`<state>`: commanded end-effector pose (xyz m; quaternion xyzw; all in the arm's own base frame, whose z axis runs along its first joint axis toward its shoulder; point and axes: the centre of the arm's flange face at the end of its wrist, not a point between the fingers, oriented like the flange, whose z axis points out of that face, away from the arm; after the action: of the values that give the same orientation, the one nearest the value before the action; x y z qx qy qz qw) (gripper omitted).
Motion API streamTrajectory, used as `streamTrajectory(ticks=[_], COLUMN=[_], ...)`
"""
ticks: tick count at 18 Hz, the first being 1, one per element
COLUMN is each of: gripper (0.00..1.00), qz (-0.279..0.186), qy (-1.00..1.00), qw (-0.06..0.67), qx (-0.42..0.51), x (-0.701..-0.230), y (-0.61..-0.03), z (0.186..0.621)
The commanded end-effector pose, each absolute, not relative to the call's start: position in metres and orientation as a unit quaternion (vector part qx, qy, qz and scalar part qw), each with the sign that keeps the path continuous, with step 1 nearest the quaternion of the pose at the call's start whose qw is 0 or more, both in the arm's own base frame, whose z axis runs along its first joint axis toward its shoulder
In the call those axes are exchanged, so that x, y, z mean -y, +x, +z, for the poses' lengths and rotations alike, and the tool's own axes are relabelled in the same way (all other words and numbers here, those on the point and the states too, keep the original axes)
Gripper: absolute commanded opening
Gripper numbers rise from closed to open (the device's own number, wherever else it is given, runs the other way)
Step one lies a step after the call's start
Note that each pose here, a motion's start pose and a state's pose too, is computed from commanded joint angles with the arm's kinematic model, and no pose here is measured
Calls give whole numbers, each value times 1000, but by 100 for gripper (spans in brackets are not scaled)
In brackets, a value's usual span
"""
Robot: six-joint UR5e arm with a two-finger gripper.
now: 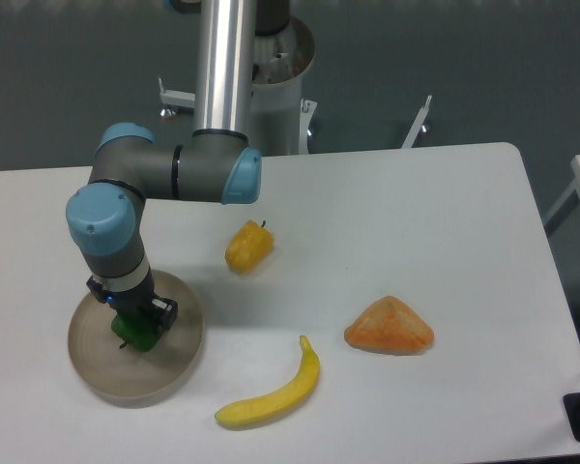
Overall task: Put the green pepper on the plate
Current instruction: 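Lower the green pepper onto the center of the plate, then open the gripper to release the green pepper on the plate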
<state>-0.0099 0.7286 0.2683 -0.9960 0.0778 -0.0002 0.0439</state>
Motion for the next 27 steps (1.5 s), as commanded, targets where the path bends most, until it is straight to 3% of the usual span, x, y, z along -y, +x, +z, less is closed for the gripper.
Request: streamTrajectory(ticks=[16,17,21,24,27], gripper=[61,63,92,99,99], qz=[11,11,12,14,17], qy=[-994,-994,-993,-993,-992], qw=[31,31,35,39,45], qx=[-107,-107,-108,-108,-119], x=[-726,-725,-725,-724,-725], y=[-2,-2,-2,-3,-3], z=[258,259,265,271,284])
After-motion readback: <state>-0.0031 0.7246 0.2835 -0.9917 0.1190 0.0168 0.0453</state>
